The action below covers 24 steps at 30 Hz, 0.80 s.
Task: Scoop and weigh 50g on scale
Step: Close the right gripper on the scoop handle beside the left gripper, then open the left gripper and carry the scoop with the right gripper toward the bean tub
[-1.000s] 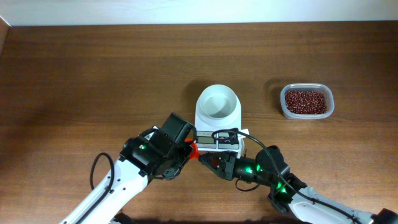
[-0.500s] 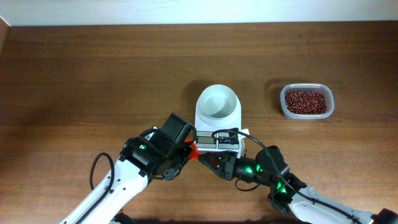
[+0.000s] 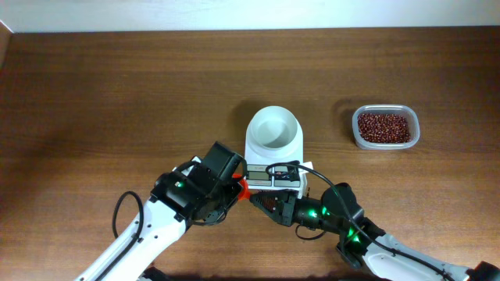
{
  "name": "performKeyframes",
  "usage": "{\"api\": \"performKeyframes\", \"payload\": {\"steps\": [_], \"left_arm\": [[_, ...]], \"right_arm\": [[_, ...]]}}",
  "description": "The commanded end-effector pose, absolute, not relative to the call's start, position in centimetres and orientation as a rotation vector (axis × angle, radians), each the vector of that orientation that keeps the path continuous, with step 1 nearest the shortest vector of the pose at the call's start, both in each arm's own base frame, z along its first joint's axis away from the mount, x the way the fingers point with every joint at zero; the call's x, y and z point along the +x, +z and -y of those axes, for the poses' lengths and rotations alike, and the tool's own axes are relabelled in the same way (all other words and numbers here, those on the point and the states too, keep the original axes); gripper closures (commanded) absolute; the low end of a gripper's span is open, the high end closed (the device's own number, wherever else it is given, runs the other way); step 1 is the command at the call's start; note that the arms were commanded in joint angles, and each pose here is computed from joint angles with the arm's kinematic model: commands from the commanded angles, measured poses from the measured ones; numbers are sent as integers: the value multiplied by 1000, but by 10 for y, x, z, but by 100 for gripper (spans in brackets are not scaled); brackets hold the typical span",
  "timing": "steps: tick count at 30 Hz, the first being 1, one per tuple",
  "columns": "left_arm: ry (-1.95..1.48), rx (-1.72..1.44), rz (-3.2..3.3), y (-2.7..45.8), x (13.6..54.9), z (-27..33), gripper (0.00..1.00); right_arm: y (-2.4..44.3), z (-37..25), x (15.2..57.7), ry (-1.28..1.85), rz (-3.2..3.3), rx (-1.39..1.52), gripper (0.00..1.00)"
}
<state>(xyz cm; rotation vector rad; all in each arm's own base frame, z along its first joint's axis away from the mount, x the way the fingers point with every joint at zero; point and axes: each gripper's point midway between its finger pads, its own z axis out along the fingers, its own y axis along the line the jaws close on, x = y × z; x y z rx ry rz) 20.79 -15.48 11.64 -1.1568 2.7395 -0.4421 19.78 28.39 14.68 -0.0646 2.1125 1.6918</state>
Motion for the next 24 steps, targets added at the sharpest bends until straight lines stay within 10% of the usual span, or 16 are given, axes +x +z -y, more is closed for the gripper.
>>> {"api": "performKeyframes", "payload": {"steps": [1, 12, 24], "left_arm": [[-404, -1048, -2797, 113, 201, 155, 100], [-370, -1056, -2815, 111, 196, 151, 98], [-304, -1053, -2767, 111, 202, 141, 32]], "right_arm": [[152, -284, 206, 1666, -2080, -43, 90], [152, -284, 206, 1658, -2076, -59, 96], [119, -276, 195, 1516, -2167, -285, 96]]}}
